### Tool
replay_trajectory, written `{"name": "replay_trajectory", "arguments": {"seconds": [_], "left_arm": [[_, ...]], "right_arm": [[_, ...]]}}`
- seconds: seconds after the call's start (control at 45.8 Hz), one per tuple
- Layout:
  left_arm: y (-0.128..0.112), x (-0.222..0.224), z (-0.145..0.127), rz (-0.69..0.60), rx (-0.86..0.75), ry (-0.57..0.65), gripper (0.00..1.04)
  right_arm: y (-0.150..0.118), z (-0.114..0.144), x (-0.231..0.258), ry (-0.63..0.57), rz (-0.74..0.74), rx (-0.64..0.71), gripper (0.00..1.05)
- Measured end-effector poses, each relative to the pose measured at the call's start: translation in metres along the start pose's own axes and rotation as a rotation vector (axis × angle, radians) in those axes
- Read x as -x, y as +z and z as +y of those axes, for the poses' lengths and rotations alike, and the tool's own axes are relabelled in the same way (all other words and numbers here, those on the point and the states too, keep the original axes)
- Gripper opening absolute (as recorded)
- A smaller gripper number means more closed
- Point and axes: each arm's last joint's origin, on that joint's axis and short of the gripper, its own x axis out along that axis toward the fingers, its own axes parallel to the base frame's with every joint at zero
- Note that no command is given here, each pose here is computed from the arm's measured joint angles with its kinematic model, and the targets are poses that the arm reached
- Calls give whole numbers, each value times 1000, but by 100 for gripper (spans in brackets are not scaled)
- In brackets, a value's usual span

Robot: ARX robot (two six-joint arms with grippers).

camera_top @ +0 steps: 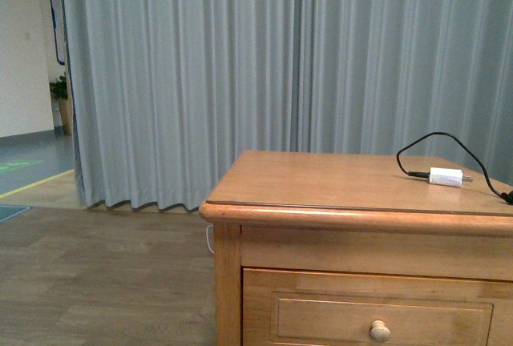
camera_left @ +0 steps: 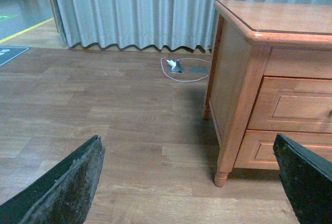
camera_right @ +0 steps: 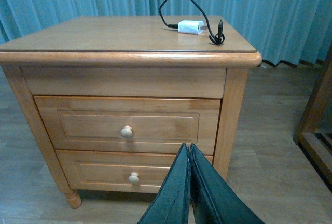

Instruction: Place pink marker in drawer with both arms

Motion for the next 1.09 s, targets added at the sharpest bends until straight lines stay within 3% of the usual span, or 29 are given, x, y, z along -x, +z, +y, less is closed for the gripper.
{"name": "replay_trajectory", "arguments": {"seconds": [0.852, 0.961, 1.092], "left_arm": [[0, 0, 0, -1, 0, 0, 99], [0, 0, 0, -1, 0, 0, 99], [0, 0, 0, -1, 0, 0, 99]], "right_arm": [[-7, 0, 22, 2, 5, 1, 1], [-7, 0, 22, 2, 5, 2, 16], [-7, 0, 22, 2, 5, 2, 45]]}}
